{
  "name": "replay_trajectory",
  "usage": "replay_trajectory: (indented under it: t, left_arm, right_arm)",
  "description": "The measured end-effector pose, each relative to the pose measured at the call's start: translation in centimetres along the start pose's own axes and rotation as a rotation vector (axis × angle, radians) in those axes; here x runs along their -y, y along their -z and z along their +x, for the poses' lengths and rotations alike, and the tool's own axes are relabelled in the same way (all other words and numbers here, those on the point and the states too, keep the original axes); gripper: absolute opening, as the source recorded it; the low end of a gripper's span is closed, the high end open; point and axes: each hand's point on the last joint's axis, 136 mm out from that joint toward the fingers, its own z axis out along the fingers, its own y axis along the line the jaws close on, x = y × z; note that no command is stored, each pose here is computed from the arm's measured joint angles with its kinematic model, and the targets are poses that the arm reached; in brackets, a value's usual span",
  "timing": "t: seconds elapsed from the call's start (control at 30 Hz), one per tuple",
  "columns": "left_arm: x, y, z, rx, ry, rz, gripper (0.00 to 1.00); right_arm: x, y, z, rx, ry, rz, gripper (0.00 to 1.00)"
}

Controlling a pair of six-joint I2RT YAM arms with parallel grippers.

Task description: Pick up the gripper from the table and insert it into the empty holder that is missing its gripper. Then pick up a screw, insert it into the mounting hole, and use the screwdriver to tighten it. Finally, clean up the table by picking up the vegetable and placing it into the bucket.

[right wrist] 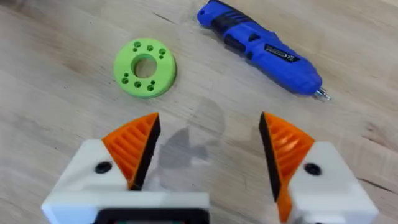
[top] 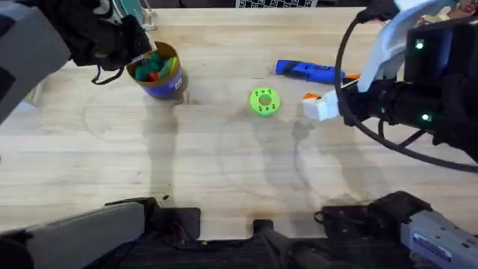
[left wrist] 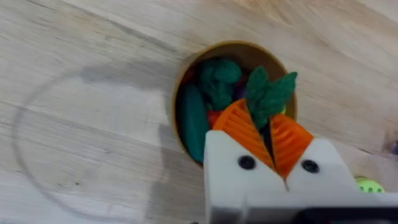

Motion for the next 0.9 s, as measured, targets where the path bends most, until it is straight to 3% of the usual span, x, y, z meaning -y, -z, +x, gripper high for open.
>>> replay_trajectory:
  t: [0.13, 0.2, 0.23, 0.33, 0.37, 0.63, 0.9]
  left_arm:
    - [-0.5, -1.0, 0.3, -0.016, -0.008, -0.028, 0.159]
    - [-0.8, -1.6, 0.6, -0.034, -0.010, -0.041, 0.276]
    - [-0.9, -2.0, 0.9, -0.045, -0.013, -0.046, 0.366]
    - [-1.2, -2.7, 1.3, -0.068, -0.014, -0.060, 0.829]
    - [-1.3, -2.8, 1.4, -0.069, -0.014, -0.060, 0.933]
    - [-0.4, -0.7, 0.4, -0.028, -0.060, -0.022, 0.975]
    - [4.2, 6.8, -0.2, 0.065, -0.215, 0.227, 0.976]
  right_arm:
    - [0.0, 0.0, 0.0, 0.000, 0.000, 0.000, 0.964]
    - [0.0, 0.0, 0.0, 0.000, 0.000, 0.000, 0.964]
    - [0.0, 0.0, 0.0, 0.000, 0.000, 0.000, 0.964]
    - [0.0, 0.0, 0.0, 0.000, 0.000, 0.000, 0.964]
    - [0.0, 0.0, 0.0, 0.000, 0.000, 0.000, 0.964]
    - [0.0, 0.0, 0.0, 0.000, -0.005, 0.000, 0.964]
    - [-0.1, 1.9, 0.9, -0.009, -0.099, 0.000, 0.964]
